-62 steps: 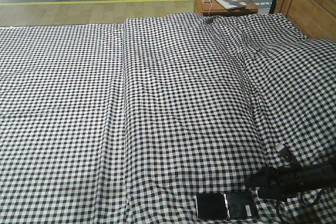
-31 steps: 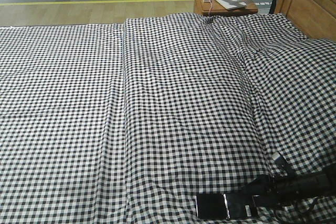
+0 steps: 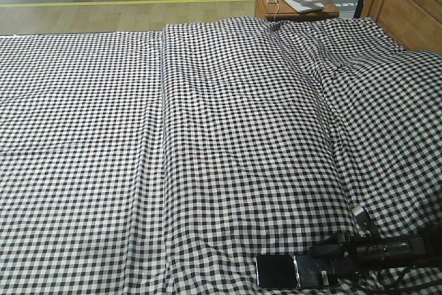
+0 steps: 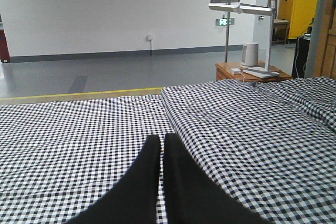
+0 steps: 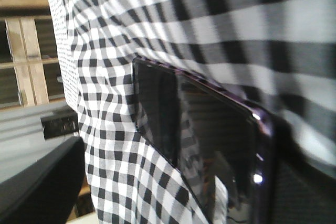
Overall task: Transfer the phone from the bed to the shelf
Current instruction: 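Lower the right gripper over the black phone on the bed, then close the right gripper on the phone's edge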
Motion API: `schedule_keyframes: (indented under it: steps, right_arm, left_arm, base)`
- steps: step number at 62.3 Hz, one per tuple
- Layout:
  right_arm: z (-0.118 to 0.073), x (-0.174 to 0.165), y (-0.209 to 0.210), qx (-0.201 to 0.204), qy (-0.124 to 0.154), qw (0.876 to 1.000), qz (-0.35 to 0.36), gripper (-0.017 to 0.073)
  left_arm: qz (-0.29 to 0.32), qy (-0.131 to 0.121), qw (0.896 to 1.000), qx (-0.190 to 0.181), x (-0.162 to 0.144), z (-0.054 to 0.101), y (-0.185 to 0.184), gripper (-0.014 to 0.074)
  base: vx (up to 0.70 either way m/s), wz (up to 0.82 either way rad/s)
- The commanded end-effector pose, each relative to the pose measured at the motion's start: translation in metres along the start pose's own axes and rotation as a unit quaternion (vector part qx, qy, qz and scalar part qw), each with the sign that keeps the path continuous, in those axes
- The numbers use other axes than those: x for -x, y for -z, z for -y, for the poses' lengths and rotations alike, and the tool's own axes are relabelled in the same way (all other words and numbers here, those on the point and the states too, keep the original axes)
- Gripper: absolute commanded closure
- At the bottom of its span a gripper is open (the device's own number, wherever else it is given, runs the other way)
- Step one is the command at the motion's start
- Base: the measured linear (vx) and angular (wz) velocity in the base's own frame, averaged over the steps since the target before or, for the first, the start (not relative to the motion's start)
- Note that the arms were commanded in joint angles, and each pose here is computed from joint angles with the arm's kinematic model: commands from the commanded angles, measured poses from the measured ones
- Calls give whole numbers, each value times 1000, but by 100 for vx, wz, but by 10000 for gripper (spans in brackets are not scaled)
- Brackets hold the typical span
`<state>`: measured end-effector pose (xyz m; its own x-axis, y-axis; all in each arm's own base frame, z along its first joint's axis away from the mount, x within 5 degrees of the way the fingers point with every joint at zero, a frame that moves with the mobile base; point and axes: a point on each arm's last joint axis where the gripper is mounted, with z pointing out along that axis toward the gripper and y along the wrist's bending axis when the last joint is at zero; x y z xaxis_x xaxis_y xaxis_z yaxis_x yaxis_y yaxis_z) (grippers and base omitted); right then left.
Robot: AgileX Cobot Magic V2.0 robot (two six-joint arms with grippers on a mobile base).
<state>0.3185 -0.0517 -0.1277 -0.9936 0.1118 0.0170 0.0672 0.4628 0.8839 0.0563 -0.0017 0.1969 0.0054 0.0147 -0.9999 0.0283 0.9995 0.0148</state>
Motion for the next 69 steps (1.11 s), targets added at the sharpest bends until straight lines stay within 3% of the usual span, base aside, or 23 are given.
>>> schedule_keyframes:
  steps: [1, 11, 24, 41, 49, 58, 69]
  right_arm:
    - [-27, 10, -2, 41, 38, 998, -16, -36]
    - [-34, 10, -16, 41, 59, 997, -36, -31]
    - [-33, 10, -14, 42, 58, 997, -34, 57]
    - [-31, 8, -6, 54, 54, 997, -31, 391]
    - [-36, 6, -4, 68, 72, 994, -48, 573]
    - [-43, 9, 2, 60, 92, 992, -61, 571]
    - [-58, 16, 14, 47, 96, 992, -68, 568]
  left_arm:
    - [53, 10, 999, 2, 15, -1, 2, 592]
    - [53, 10, 999, 2, 15, -1, 2, 592]
    - [53, 10, 999, 2, 15, -1, 2, 592]
    - [53, 10, 999, 2, 15, -1, 2, 592]
    - [53, 10, 999, 2, 15, -1, 2, 592]
    - [53, 10, 999, 2, 15, -1, 2, 592]
    - [53, 10, 999, 2, 15, -1, 2, 592]
  base:
    - [0, 0]
    - [0, 0]
    - [0, 0]
    - [0, 0]
    - [0, 0]
    - [0, 0]
    - [0, 0]
